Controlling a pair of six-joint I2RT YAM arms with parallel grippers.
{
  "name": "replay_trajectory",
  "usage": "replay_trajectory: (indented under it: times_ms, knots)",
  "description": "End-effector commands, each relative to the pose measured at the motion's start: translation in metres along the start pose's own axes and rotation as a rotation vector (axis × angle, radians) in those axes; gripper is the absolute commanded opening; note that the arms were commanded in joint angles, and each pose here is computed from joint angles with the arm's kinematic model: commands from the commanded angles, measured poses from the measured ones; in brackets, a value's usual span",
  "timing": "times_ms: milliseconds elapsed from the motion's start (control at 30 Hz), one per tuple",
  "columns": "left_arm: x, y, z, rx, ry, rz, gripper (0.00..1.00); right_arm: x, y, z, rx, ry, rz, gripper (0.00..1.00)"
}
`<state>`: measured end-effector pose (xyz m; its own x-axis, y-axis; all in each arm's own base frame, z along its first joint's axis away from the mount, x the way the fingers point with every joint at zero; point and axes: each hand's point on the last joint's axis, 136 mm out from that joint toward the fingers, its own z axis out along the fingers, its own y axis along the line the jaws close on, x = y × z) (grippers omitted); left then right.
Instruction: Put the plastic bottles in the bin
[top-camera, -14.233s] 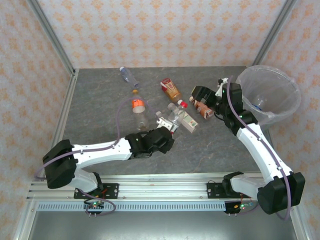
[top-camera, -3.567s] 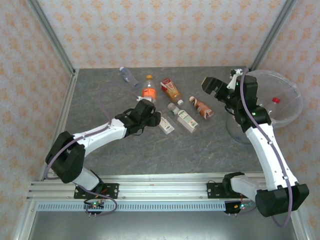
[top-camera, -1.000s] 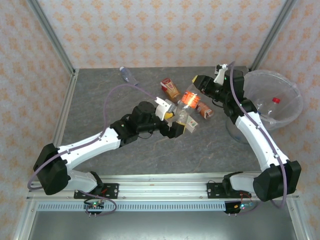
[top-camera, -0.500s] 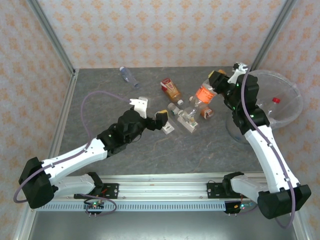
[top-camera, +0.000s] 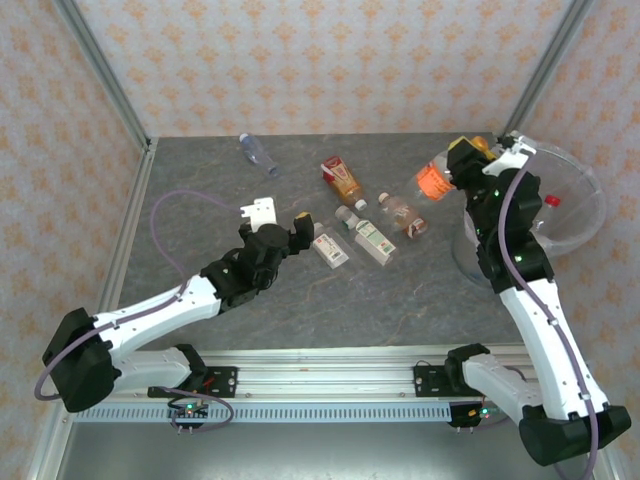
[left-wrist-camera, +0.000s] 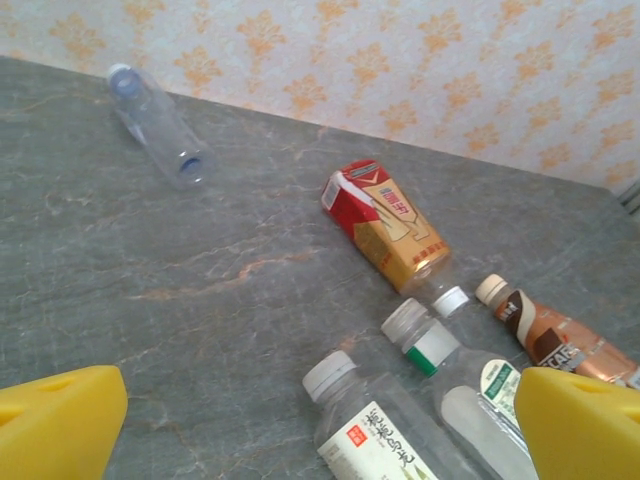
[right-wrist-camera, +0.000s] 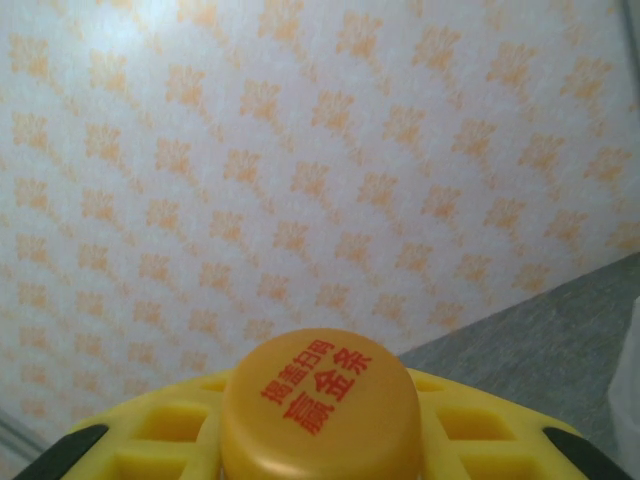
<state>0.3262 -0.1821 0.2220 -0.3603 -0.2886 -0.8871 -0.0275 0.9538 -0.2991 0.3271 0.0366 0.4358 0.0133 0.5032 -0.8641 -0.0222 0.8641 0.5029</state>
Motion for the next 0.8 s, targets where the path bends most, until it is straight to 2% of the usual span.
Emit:
replay_trajectory:
  times_ms: [0, 167, 433, 633, 767]
  knots:
    - [-0.002, 0.015, 0.003, -0.087, -0.013, -0.013, 1.00, -0.052, -0.002, -0.025, 0.018, -0.213, 0.044, 0.00]
    - [0.005, 0.014, 0.009, -0.091, 0.009, -0.023, 1.00, -0.090, -0.011, -0.054, 0.087, -0.367, -0.009, 0.00]
    - [0.009, 0.009, 0.014, -0.080, 0.035, -0.017, 1.00, -0.117, -0.034, -0.077, 0.290, -0.414, -0.159, 0.00]
    - [0.009, 0.011, 0.014, -0.088, 0.038, -0.012, 1.00, -0.141, -0.041, -0.094, 0.365, -0.497, -0.170, 0.00]
    - [0.009, 0.011, 0.014, -0.088, 0.039, -0.015, 1.00, -0.152, -0.041, -0.100, 0.362, -0.554, -0.133, 0.00]
